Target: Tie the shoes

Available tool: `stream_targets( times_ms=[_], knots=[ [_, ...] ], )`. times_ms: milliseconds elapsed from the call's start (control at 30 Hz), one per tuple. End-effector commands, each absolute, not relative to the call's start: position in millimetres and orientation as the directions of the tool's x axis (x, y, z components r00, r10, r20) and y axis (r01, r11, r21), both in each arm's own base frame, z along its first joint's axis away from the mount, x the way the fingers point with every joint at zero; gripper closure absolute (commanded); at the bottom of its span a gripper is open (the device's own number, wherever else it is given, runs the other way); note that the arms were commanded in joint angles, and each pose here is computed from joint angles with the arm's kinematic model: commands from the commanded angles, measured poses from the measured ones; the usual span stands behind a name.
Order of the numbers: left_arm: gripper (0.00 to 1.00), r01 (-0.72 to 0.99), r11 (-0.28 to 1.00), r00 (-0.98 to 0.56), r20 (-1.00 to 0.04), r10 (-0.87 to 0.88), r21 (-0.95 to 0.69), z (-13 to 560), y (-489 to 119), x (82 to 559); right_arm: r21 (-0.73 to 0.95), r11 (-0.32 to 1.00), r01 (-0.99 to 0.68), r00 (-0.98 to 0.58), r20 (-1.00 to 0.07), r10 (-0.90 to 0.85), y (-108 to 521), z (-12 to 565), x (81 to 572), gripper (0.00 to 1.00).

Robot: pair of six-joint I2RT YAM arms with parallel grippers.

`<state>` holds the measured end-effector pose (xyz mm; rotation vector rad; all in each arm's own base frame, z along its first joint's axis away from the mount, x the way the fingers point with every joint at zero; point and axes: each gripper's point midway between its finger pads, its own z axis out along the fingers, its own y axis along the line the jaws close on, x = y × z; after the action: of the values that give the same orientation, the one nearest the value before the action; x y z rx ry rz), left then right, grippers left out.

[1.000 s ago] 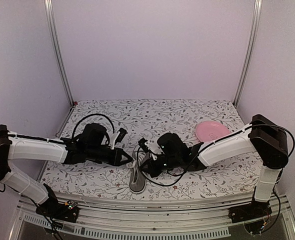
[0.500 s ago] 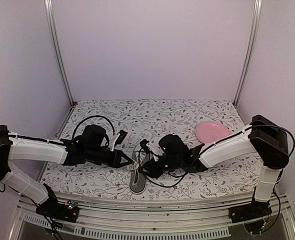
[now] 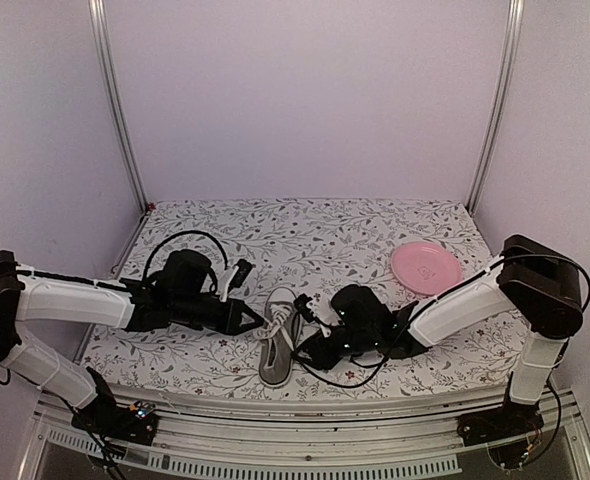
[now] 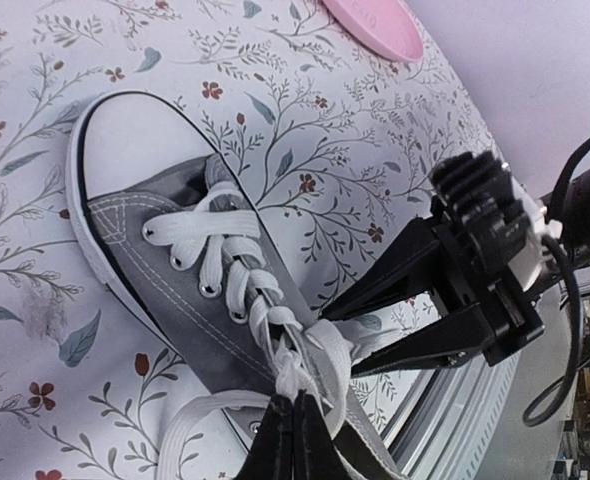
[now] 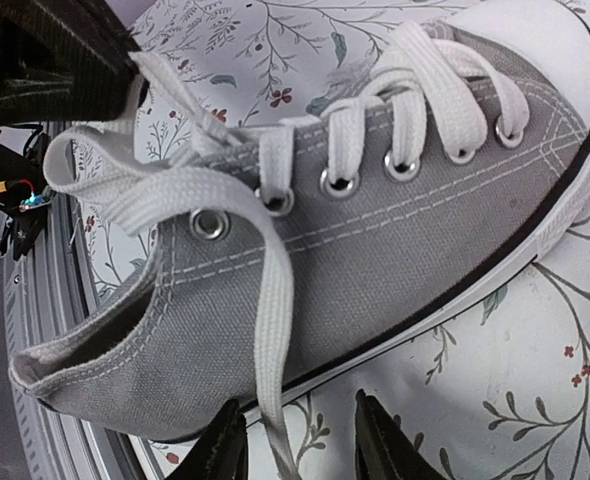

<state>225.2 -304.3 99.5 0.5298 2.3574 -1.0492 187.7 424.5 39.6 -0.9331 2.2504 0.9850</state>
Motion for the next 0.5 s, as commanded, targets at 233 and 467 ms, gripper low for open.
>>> stream_targets(
  times_ms=[233,467],
  knots=[
    [1.00,0.542,0.613,-0.788,-0.602,0.133,-0.574,99,-301,227,0.458,0.425,-0.781,-0.588,-0.768,-0.254,441,94,202,0.98],
    [1.00,0.542,0.607,-0.791,-0.597,0.135,-0.581,97,-302,226,0.442,0.364,-0.820,-0.552,-0.778,-0.299,457,99,193,0.98]
  ],
)
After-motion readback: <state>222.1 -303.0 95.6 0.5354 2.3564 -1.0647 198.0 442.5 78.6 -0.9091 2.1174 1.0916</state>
